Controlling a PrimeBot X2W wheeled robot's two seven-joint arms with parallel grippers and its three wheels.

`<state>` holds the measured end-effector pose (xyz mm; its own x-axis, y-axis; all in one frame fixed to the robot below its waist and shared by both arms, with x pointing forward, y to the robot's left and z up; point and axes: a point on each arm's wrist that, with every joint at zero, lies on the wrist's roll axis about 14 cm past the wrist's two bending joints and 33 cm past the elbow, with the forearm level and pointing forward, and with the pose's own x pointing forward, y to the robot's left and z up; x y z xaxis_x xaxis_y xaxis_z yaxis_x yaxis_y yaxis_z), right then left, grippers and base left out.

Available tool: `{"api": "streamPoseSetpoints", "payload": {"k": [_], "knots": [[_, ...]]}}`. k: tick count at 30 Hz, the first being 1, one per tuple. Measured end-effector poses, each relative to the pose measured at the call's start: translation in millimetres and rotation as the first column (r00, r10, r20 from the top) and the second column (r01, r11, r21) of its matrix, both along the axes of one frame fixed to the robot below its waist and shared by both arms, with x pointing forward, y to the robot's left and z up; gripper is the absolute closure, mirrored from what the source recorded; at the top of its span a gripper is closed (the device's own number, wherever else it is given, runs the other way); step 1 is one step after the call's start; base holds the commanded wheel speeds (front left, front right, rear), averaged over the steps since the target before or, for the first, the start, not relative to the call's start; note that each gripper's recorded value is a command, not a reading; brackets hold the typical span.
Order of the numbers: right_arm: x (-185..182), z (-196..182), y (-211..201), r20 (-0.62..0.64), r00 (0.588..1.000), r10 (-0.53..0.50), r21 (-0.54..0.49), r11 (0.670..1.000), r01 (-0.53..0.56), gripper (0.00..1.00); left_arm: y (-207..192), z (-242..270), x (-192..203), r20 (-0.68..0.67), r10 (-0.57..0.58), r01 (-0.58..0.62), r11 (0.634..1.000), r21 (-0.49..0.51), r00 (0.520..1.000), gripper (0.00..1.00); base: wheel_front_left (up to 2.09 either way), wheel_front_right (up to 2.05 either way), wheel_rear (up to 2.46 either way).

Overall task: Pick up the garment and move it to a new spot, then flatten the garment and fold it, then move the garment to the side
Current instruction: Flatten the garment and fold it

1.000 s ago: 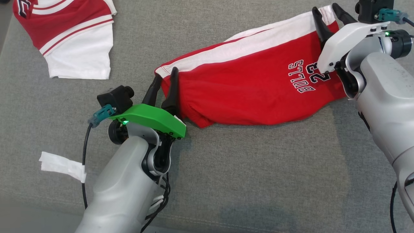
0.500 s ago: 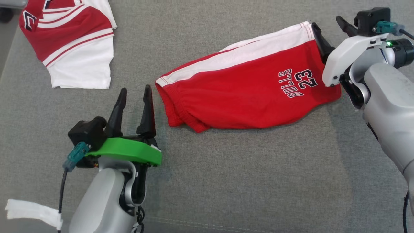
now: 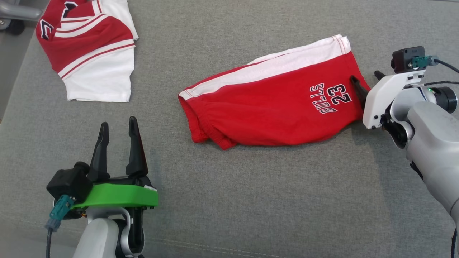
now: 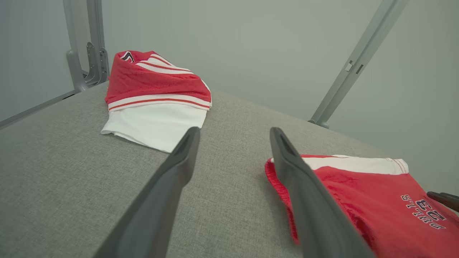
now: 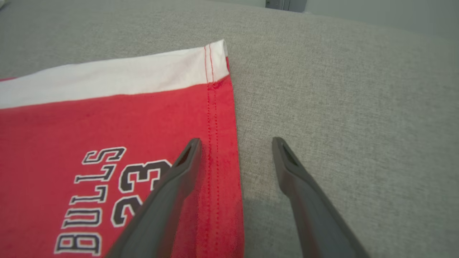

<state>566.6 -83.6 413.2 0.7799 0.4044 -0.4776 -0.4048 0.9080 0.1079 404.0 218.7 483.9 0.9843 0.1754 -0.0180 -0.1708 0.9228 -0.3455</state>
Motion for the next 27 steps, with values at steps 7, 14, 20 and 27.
{"api": "streamPoseSetpoints", "payload": {"k": [7, 14, 20, 27], "knots": [[-9, -18, 7, -0.082, 0.997, -0.008, 0.001, 1.0, 0.008, 0.0, 19, 1, -20, 0.0, 0.069, -0.069, 0.998, 0.001, 0.998, 0.0, 0.0, 0.0, 0.0], [-12, -16, 18, -0.092, 0.996, -0.007, 0.032, 0.999, 0.01, 0.95, 27, 4, -26, 0.009, 0.095, -0.095, 0.995, 0.007, 0.995, 0.0, 0.0, 0.0, 0.0], [-14, -11, 21, -0.068, 0.997, -0.019, 0.068, 0.997, 0.023, 1.0, 24, 5, -25, 0.015, 0.086, -0.086, 0.996, 0.009, 0.996, 0.0, 0.0, 0.0, 0.0], [-23, 4, 17, -0.017, 0.998, -0.06, 0.156, 0.986, 0.062, 1.0, 15, 5, -23, 0.021, 0.055, -0.055, 0.998, 0.0, 0.998, 0.0, 0.0, 0.0, 0.0]]}}
